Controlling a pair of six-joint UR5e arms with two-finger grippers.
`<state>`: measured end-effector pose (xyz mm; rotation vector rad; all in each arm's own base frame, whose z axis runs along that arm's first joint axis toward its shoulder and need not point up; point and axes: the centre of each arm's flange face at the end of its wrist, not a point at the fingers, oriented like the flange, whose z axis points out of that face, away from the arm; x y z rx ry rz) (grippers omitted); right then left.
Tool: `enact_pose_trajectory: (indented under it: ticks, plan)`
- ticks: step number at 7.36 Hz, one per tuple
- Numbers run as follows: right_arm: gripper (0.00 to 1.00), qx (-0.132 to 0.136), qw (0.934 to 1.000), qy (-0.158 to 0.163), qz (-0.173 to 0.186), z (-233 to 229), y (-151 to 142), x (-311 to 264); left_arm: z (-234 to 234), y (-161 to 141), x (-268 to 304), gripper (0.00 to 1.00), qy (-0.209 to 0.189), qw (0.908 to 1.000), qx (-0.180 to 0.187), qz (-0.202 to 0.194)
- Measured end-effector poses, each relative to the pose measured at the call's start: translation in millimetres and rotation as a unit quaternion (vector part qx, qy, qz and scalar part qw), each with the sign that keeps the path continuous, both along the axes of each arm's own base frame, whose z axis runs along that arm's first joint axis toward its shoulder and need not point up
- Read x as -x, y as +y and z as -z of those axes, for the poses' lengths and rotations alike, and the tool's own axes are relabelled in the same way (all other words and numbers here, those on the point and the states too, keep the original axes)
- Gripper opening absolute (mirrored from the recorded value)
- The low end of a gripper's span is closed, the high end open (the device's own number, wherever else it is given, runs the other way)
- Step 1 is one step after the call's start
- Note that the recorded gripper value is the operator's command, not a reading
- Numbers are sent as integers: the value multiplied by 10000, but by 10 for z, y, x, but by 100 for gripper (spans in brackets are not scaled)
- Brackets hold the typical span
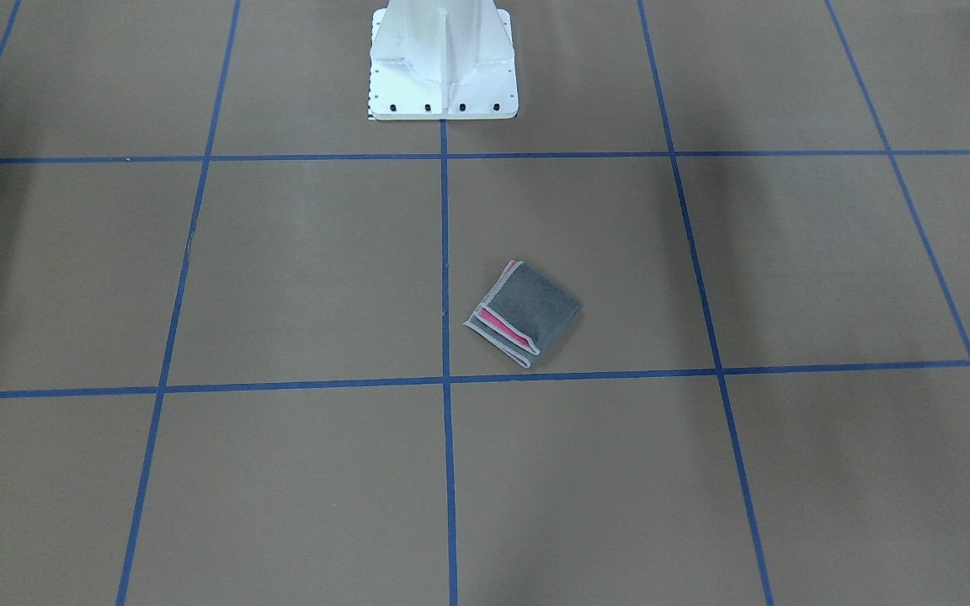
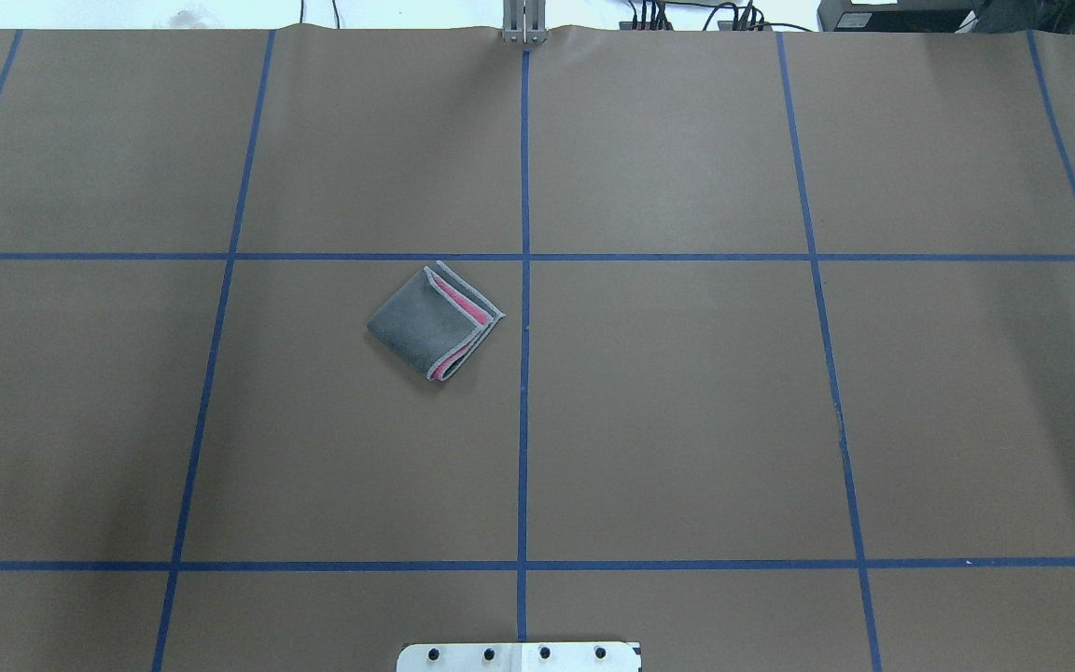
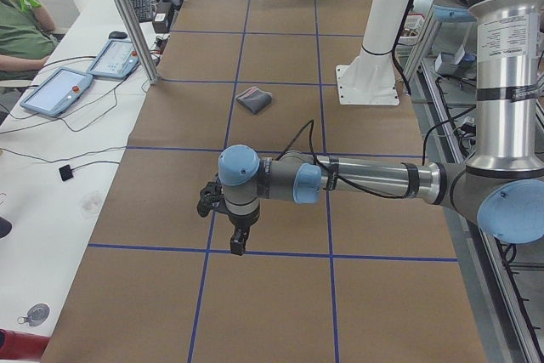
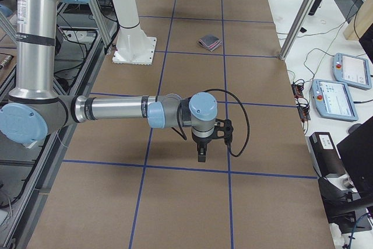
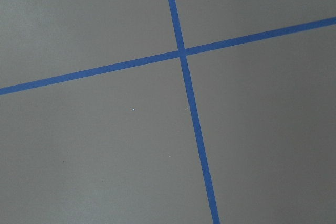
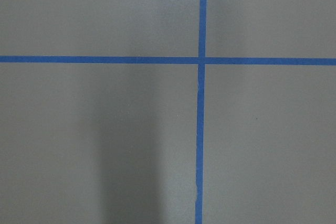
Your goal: Fold towel twice with both arms
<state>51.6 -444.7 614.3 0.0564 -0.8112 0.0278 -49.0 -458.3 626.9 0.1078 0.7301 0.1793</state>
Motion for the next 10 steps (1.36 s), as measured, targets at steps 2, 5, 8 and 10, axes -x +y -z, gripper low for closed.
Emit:
enact_pose_trajectory:
  ticks: [2, 5, 8, 10]
  plan:
    - [100, 15, 10000, -6, -22, -54, 20, 0, -7, 4, 6, 100, 6, 10000, 9, 7]
    - [100, 52, 10000, 5, -26, -98, 23, -1, 8, 5, 18, 100, 25, 10000, -5, 22]
    - [100, 72, 10000, 6, -26, -119, 20, -1, 18, -10, 19, 100, 32, 10000, -21, 24]
    - [100, 76, 10000, 8, -27, -123, 20, -1, 10, -12, 20, 100, 32, 10000, -18, 24]
